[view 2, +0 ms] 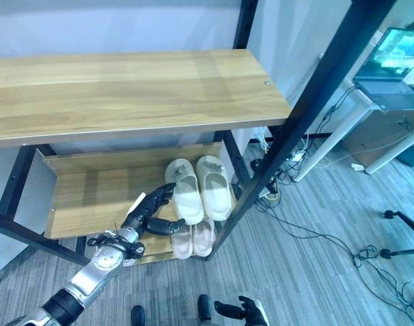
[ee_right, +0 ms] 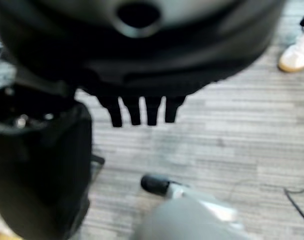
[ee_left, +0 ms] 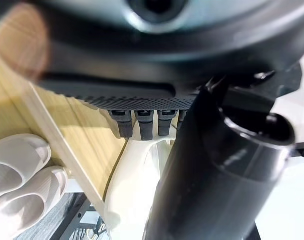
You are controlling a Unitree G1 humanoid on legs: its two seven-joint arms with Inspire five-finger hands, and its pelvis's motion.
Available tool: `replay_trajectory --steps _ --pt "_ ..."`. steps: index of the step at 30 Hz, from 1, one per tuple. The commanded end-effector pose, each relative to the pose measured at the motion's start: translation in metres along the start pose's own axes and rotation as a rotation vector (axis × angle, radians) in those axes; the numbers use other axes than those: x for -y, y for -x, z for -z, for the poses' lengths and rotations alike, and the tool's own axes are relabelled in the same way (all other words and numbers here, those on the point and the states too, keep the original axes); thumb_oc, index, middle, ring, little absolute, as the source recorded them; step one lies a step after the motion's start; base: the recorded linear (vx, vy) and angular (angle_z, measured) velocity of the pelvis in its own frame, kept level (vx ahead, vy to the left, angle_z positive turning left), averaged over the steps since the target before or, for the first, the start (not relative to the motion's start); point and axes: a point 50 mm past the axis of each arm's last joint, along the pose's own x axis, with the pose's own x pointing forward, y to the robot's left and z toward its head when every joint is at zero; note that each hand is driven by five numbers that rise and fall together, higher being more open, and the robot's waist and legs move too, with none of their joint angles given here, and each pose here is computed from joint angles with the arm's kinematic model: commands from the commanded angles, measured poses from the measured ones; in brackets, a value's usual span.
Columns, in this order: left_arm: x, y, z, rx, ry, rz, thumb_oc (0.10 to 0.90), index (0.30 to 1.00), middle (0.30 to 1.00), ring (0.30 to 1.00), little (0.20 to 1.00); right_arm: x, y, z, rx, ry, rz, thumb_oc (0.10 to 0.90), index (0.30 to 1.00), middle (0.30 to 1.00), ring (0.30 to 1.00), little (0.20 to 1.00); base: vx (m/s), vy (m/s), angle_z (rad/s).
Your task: Arrange the slippers neatly on the shoe rack.
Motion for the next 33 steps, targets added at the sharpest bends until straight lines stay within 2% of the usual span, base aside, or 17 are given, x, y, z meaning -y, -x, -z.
replay_trajectory --steps 1,7,12,14,20,27,30,33 --pt "0.015 -0.022 -0.050 0.224 0.017 0.068 0.800 0.900 0.900 0.900 0.900 0.007 -0.002 -0.009 0.028 0.013 0.039 0.800 0.900 0.900 0.900 0.900 0.00 0.000 0.00" --pt "0.008 -0.029 -0.051 0.227 -0.045 0.004 0.800 0.900 0.900 0.900 0.900 0.005 -0.001 -0.001 0.002 0.005 0.029 0.800 0.900 0.900 0.900 0.900 0.00 0.000 0.00" --pt "-0.011 -0.030 -0.057 0.251 -0.045 -0.087 0.800 0.900 0.900 0.900 0.900 0.005 0.000 0.008 -0.032 -0.006 0.026 0.800 0.900 0.900 0.900 0.900 0.00 0.000 0.00" --pt "-0.029 -0.027 -0.064 0.285 -0.067 -0.154 0.800 0.900 0.900 0.900 0.900 0.005 0.002 0.014 -0.057 -0.006 0.021 0.800 0.900 0.900 0.900 0.900 0.00 0.000 0.00" --pt "-0.051 -0.017 -0.071 0.321 -0.127 -0.215 0.800 0.900 0.900 0.900 0.900 0.010 0.002 0.021 -0.082 -0.020 0.023 0.800 0.900 0.900 0.900 0.900 -0.01 -0.001 0.02" --pt "-0.069 0.024 -0.049 0.261 -0.013 -0.191 0.800 0.900 0.900 0.900 0.900 0.011 0.003 0.026 -0.101 -0.009 0.006 0.800 0.900 0.900 0.900 0.900 -0.01 -0.009 0.05" --pt "-0.079 0.056 -0.029 0.189 0.107 -0.196 0.800 0.900 0.900 0.900 0.900 0.012 0.004 0.030 -0.106 -0.003 0.004 0.800 0.900 0.900 0.900 0.900 -0.03 -0.013 0.08" --pt "-0.084 0.072 -0.021 0.152 0.145 -0.204 0.800 0.900 0.900 0.900 0.900 0.011 0.005 0.033 -0.114 0.002 -0.002 0.800 0.900 0.900 0.900 0.900 -0.03 -0.014 0.01"
